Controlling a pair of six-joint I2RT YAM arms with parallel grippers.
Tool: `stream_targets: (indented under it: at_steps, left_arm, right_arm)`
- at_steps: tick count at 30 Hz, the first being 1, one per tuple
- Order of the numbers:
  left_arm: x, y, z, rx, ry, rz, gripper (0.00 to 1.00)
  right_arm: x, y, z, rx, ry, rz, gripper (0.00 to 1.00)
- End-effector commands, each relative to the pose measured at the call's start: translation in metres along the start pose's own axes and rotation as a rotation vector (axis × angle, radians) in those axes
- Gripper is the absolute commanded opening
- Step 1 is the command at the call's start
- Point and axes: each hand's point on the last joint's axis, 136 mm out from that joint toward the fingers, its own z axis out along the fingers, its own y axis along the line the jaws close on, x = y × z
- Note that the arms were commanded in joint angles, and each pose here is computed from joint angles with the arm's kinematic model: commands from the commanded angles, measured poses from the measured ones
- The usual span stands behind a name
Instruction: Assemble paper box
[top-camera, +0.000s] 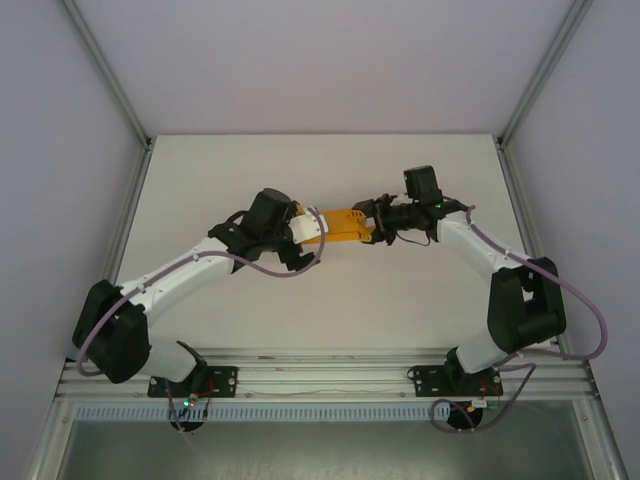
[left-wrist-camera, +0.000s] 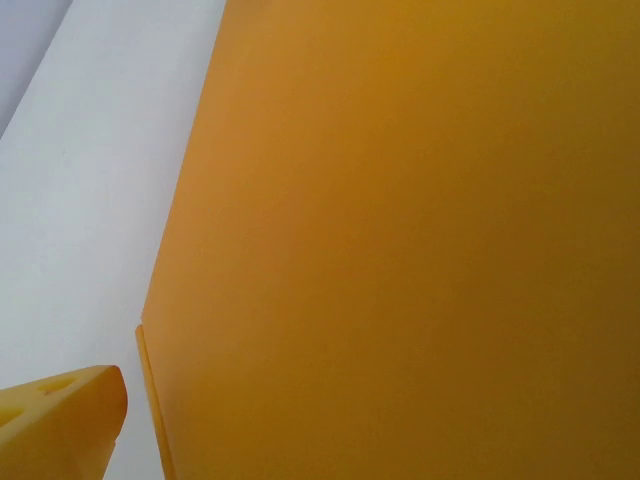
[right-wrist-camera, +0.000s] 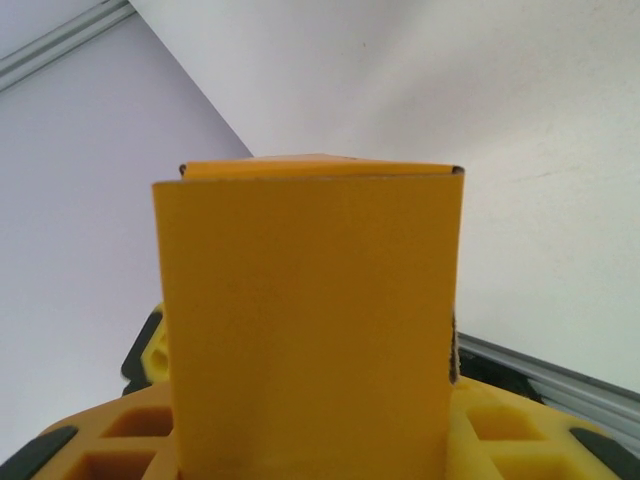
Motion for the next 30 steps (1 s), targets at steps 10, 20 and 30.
stream_targets:
  at_steps: [10,20,30]
  left_arm:
    - [-0.025,0.036,0.007,-0.244,-0.005,0.117,0.78]
    - [-0.031,0.029,0.000,-0.213,-0.036,0.116,0.49]
    - [0.010,-0.020,-0.003,0.065,0.160,0.069,0.46]
  right_arm:
    - [0.021,0.012,-0.007,-0.052,0.081,0.068,0.37]
    - [0.021,0.014,-0.009,-0.066,0.075,0.026,0.84]
    - [-0.053,0.032,-0.111,0.166,-0.699,-0.723,1.00]
